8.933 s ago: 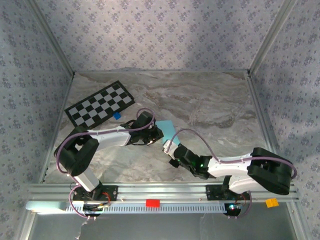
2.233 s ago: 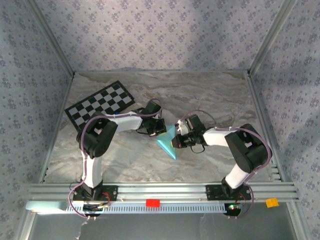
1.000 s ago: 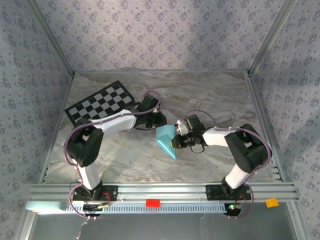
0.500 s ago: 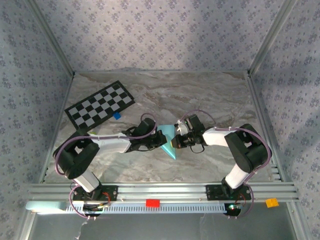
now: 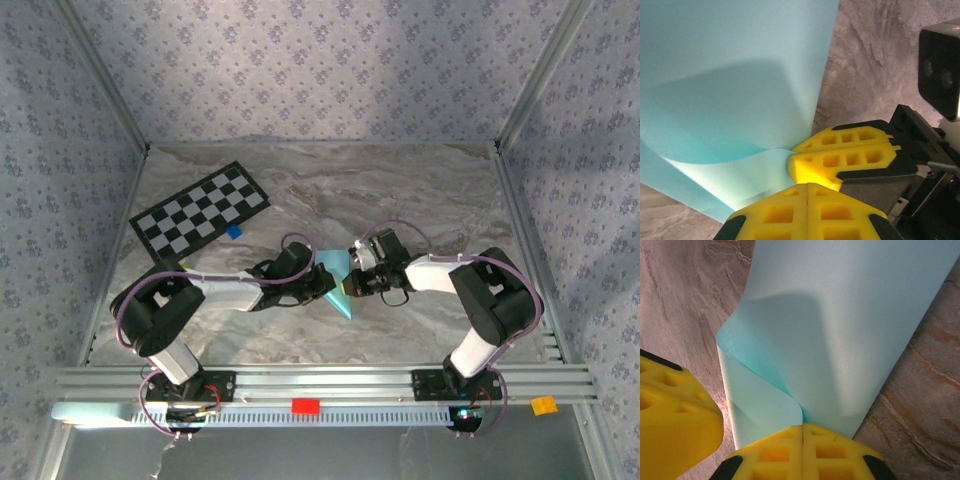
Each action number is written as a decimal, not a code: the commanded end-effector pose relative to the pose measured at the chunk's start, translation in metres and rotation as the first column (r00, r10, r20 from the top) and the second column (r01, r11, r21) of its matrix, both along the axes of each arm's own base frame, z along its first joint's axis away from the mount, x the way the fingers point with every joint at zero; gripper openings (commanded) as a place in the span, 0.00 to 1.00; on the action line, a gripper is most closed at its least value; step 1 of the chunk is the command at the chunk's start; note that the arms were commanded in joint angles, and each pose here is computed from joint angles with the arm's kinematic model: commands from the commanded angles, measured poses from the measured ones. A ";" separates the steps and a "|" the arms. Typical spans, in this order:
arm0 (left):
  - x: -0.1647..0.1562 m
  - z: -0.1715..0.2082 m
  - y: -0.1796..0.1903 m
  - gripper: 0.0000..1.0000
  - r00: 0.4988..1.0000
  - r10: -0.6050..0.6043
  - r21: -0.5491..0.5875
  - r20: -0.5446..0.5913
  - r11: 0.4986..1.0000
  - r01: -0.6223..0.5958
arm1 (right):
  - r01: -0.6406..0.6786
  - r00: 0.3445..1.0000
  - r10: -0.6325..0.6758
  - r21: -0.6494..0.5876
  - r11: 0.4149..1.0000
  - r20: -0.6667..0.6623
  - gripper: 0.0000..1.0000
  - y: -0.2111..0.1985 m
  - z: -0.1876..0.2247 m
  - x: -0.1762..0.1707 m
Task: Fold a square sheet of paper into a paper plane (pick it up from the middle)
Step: Third fold the triangle at the center of the table.
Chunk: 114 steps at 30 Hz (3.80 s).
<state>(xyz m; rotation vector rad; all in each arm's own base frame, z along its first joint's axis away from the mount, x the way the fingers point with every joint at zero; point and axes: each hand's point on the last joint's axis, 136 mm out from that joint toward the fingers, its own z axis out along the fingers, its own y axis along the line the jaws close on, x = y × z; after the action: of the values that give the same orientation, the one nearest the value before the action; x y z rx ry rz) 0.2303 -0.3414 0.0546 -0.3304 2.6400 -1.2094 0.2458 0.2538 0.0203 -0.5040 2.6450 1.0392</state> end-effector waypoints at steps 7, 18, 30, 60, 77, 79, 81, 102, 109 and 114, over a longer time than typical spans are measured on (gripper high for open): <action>0.001 -0.004 -0.006 0.00 1.000 0.012 -0.017 -0.005 1.000 -0.012 | 0.012 0.999 -0.015 -0.070 0.997 -0.037 0.00 -0.014 -0.017 -0.009; -0.002 -0.018 -0.001 0.00 0.999 0.019 0.017 -0.028 1.000 -0.019 | 0.011 0.999 -0.014 -0.073 0.997 -0.040 0.00 -0.014 -0.019 -0.010; -0.004 -0.026 0.000 0.00 0.999 0.016 0.038 -0.039 0.999 -0.015 | 0.012 0.999 -0.015 -0.075 0.997 -0.041 0.00 -0.015 -0.020 -0.010; -0.013 -0.051 0.013 0.00 0.997 0.009 0.159 -0.071 0.987 0.002 | 0.053 0.998 -0.053 0.011 0.999 -0.017 0.13 -0.007 0.016 0.005; -0.010 -0.050 0.012 0.00 0.998 0.008 0.168 -0.067 0.986 0.003 | 0.006 0.992 0.009 0.112 0.994 -0.130 0.08 0.001 0.056 -0.048; -0.011 -0.051 0.012 0.00 0.998 0.010 0.172 -0.069 0.985 0.002 | -0.005 0.989 0.017 0.081 0.997 -0.148 0.04 0.005 0.051 -0.054; -0.011 -0.052 0.013 0.00 0.997 0.010 0.174 -0.070 0.985 0.002 | -0.025 0.987 0.037 0.077 0.997 -0.158 0.03 0.010 0.050 -0.060; -0.012 -0.052 0.012 0.00 0.998 0.004 0.176 -0.069 0.984 0.008 | 0.022 0.975 -0.044 -0.105 0.994 -0.216 0.00 0.019 0.014 -0.053; -0.012 -0.052 0.013 0.00 0.998 0.007 0.180 -0.068 0.984 0.006 | 0.027 0.969 -0.059 -0.136 0.990 -0.239 0.01 0.013 0.002 -0.057; -0.013 -0.053 0.014 0.00 0.998 0.007 0.183 -0.069 0.983 0.006 | 0.032 0.967 -0.066 -0.136 0.990 -0.248 0.01 0.008 -0.001 -0.060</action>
<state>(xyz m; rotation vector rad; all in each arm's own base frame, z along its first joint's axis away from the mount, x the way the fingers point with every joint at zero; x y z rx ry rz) 0.2247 -0.3402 0.0209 -0.3391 2.7200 -1.0822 0.1917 0.2709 0.0278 -0.3933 2.8997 1.0127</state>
